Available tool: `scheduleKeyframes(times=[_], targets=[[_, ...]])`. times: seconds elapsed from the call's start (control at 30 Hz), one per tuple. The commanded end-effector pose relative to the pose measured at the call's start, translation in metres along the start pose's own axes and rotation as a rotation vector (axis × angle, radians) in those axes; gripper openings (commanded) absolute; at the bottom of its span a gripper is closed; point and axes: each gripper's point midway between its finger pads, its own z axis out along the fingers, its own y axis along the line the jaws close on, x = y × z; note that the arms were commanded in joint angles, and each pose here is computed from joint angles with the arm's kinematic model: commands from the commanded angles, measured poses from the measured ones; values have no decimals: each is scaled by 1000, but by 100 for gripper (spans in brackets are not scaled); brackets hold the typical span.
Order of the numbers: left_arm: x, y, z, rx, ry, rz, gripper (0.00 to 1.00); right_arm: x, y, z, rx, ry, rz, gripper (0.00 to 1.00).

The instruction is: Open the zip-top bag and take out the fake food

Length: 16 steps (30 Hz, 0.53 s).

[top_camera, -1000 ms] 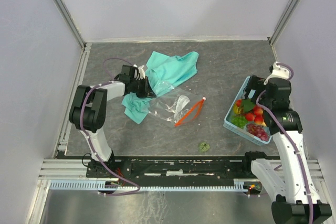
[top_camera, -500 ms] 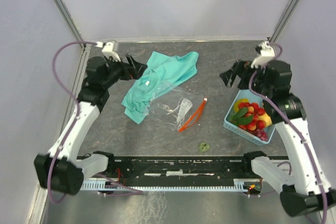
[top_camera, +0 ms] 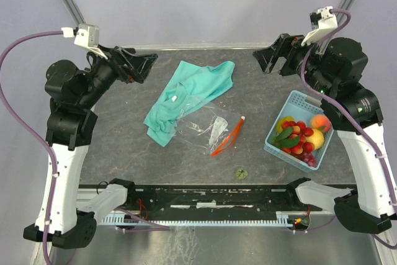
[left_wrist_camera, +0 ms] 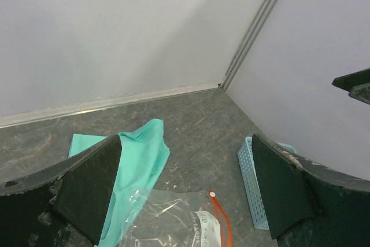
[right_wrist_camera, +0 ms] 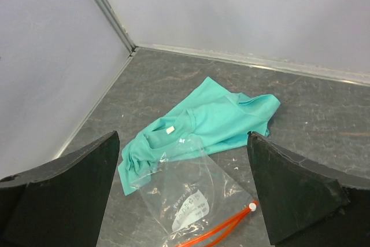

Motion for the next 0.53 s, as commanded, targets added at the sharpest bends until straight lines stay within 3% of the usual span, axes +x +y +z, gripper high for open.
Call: scheduleKeyframes(times=[0.0,0.5], targets=[[14,-5,-5,22,78,-23,99,-6,-12,-7,77,-64,44,99],[26,-3,-5,32,105,-28,99,-8,-30,-18,170,-111,20,99]])
